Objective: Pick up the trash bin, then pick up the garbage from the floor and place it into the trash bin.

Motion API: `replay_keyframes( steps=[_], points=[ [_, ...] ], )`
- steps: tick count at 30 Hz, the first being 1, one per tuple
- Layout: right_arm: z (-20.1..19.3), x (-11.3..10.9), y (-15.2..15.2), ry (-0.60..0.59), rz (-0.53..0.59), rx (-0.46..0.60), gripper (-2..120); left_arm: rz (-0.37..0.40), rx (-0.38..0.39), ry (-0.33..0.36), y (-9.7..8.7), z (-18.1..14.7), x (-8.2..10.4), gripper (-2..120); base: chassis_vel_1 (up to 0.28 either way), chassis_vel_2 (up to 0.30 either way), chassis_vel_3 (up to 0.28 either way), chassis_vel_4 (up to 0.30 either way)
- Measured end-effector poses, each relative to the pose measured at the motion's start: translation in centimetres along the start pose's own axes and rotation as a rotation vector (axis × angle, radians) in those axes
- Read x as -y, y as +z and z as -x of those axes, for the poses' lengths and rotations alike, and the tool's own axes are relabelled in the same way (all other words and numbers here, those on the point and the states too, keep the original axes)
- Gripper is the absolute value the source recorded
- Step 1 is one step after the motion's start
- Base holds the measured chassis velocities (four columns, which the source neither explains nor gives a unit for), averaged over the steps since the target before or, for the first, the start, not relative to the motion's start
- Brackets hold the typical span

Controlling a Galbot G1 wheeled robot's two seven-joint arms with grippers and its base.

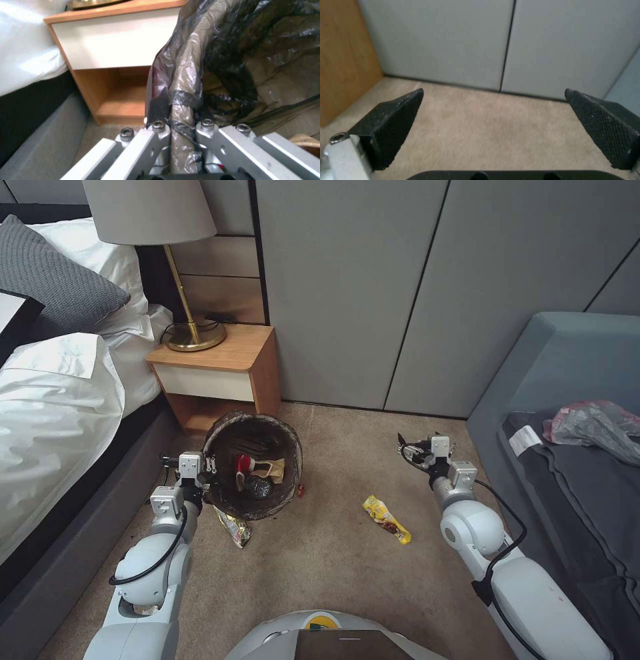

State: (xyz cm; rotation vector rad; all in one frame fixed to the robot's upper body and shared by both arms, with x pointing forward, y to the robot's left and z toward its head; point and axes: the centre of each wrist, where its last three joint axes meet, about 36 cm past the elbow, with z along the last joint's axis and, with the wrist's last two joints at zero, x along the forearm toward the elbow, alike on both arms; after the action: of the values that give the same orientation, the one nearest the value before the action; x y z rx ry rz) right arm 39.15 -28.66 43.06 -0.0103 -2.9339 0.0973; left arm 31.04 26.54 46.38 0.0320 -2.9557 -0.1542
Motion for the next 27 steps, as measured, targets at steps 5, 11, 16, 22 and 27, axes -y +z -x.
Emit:
replay_keyframes(
  steps=[5,11,16,22,27],
  points=[
    [1.2,0.4,-0.8,-0.050,-0.009,-0.099,100,0.002,0.006,0.003,-0.2,-0.1,0.1,2,0.000,0.000,0.000,0.000],
    [3.4,1.4,-2.4,-0.148,-0.031,-0.300,100,0.007,0.015,-0.006,-0.2,-0.1,-0.1,2,0.000,0.000,0.000,0.000],
    [4.2,1.9,-3.2,-0.185,-0.040,-0.382,100,0.006,0.014,-0.012,0.0,-0.1,-0.2,2,0.000,0.000,0.000,0.000],
    [4.3,1.9,-3.1,-0.189,-0.041,-0.392,100,0.009,0.010,-0.016,0.2,0.1,-0.3,2,0.000,0.000,0.000,0.000],
    [5.5,1.7,-2.2,-0.203,-0.048,-0.441,100,0.008,0.007,-0.017,0.4,0.4,-0.2,2,0.000,0.000,0.000,0.000]
  ],
)
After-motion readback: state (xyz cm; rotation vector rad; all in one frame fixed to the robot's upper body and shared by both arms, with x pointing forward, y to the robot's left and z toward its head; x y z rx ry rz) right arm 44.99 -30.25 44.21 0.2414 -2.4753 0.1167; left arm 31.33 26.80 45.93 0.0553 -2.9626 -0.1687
